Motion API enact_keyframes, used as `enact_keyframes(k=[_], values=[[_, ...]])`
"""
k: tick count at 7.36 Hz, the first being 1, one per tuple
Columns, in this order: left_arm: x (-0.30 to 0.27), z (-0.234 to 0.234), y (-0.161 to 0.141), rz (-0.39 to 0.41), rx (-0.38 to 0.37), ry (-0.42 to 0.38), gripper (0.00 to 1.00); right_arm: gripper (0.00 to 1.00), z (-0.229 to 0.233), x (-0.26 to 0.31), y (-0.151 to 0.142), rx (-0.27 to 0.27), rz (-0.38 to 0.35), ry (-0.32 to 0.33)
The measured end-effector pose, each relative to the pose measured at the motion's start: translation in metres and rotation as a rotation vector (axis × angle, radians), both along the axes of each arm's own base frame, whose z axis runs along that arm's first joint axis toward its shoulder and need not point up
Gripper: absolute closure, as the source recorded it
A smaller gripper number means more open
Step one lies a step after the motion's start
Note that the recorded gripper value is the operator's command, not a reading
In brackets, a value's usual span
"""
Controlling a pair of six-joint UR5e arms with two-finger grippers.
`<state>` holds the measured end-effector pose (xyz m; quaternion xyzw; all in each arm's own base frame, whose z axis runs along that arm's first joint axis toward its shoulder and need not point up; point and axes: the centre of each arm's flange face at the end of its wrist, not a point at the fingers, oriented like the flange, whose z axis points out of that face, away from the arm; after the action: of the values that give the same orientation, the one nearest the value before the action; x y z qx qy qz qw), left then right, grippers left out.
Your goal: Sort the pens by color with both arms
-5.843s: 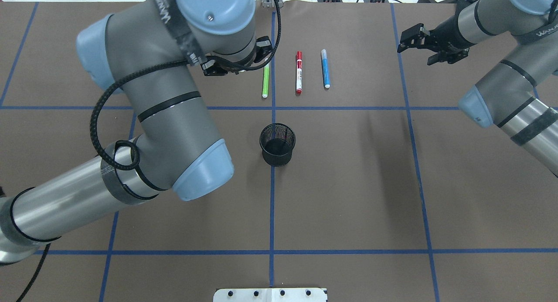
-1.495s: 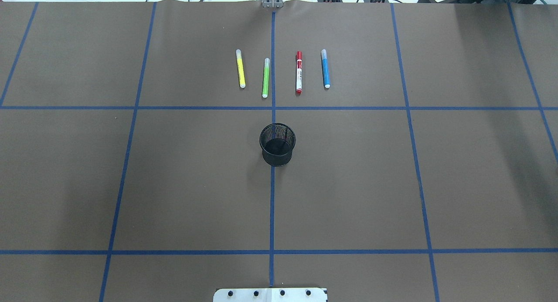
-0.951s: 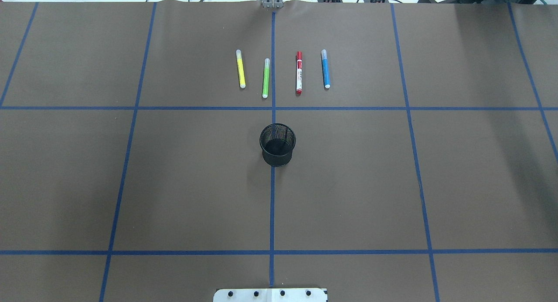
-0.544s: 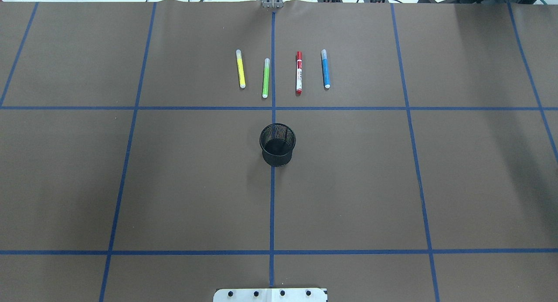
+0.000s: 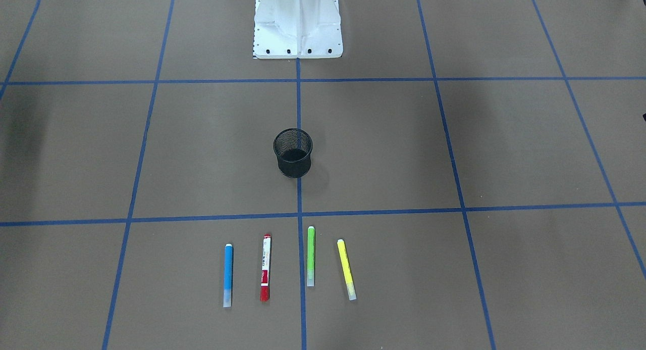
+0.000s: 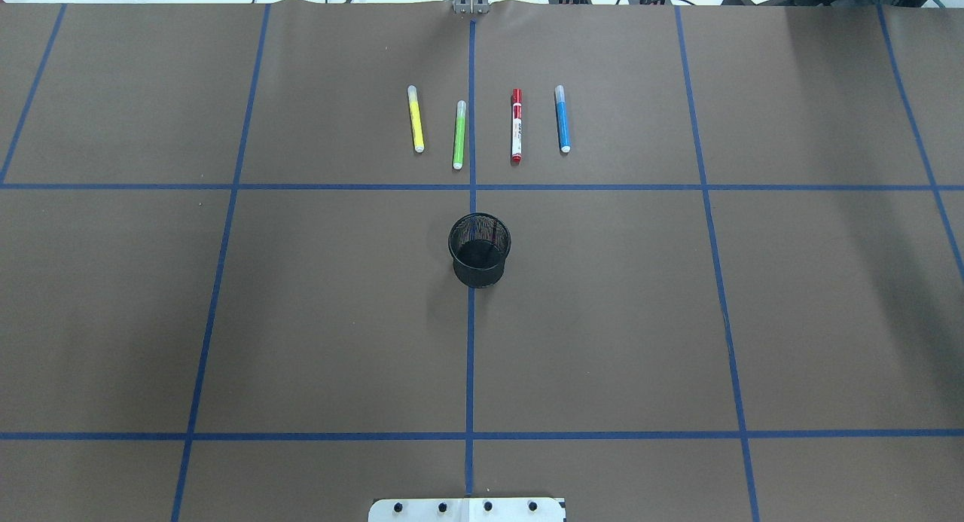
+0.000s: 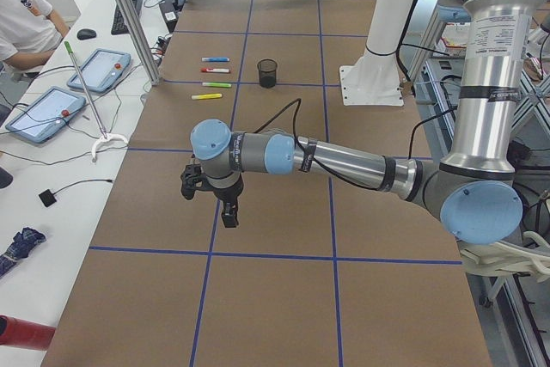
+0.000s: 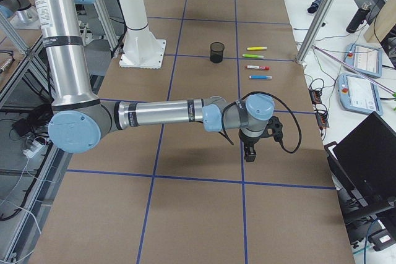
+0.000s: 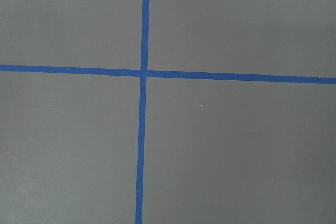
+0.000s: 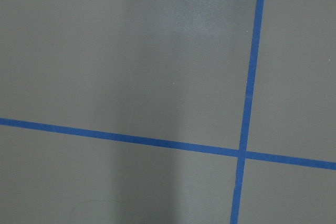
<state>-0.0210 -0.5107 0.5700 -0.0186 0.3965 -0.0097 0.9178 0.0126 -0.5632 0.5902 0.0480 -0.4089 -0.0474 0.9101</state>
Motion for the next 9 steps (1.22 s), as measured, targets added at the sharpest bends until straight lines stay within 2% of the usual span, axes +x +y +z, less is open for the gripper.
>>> enact_keyframes(k=[4,7,9], values=[[-0.002,-0.002,0.003,-0.005,0.009,-0.007,0.0,0.0,0.007,0.001,0.011,-0.007,0.001,0.002],[-0.021,0.019,0.023,-0.021,0.034,0.0,0.0,0.0,0.004,0.0,0.009,-0.012,0.008,0.003],[-0.022,0.025,0.026,-0.014,0.05,0.001,0.0,0.0,0.008,0.001,0.011,-0.02,0.011,0.009]])
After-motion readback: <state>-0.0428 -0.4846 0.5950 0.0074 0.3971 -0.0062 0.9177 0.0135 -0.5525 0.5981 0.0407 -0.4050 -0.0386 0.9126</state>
